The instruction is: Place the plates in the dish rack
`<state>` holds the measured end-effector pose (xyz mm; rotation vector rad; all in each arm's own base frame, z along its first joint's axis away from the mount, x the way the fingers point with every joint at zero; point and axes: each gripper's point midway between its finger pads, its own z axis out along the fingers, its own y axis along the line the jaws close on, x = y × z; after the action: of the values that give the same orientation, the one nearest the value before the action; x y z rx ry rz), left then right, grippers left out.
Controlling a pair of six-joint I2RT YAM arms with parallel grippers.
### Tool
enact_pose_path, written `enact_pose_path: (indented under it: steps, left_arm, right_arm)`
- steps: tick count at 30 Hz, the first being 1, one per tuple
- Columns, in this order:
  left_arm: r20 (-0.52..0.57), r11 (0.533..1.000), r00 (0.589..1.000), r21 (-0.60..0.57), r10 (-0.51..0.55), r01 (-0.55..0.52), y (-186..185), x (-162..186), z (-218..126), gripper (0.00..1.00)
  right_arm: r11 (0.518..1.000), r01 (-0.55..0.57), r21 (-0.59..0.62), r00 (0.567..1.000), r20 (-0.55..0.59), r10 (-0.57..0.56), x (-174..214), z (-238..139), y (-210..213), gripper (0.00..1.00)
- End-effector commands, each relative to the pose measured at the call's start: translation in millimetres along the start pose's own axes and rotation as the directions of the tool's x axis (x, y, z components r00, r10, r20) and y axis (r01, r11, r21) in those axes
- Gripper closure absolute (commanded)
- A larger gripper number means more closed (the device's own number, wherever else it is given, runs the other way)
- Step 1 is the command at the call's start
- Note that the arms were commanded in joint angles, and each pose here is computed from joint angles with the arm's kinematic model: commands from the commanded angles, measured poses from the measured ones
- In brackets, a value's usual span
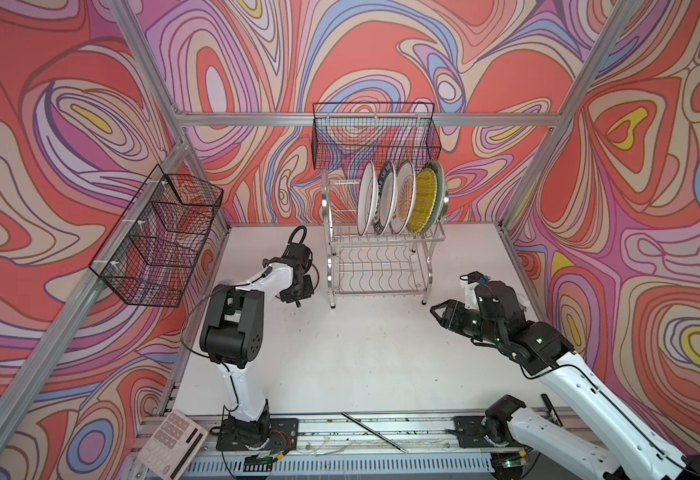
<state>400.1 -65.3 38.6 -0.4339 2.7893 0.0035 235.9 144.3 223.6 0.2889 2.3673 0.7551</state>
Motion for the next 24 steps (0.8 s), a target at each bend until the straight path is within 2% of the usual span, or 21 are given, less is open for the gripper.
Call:
enact_pose_path:
  steps: [1, 11, 24]
  left_arm:
    - [-0.034, 1.0, 0.999, -0.005, 0.014, -0.014, 5, 18, -2, 0.61]
    - [-0.051, 1.0, 0.999, 0.001, 0.015, -0.015, 13, 41, -9, 0.61]
    - [-0.076, 0.999, 0.997, 0.026, -0.019, 0.021, 24, 89, -20, 0.61]
  right_arm:
    - [1.0, 0.025, -0.006, 0.999, 0.026, -0.025, -8, -7, 6, 0.54]
    - [1.0, 0.026, -0.001, 0.999, 0.034, -0.026, -9, -9, 5, 0.54]
    - [0.999, 0.032, 0.004, 0.999, 0.042, -0.033, -12, -10, 6, 0.54]
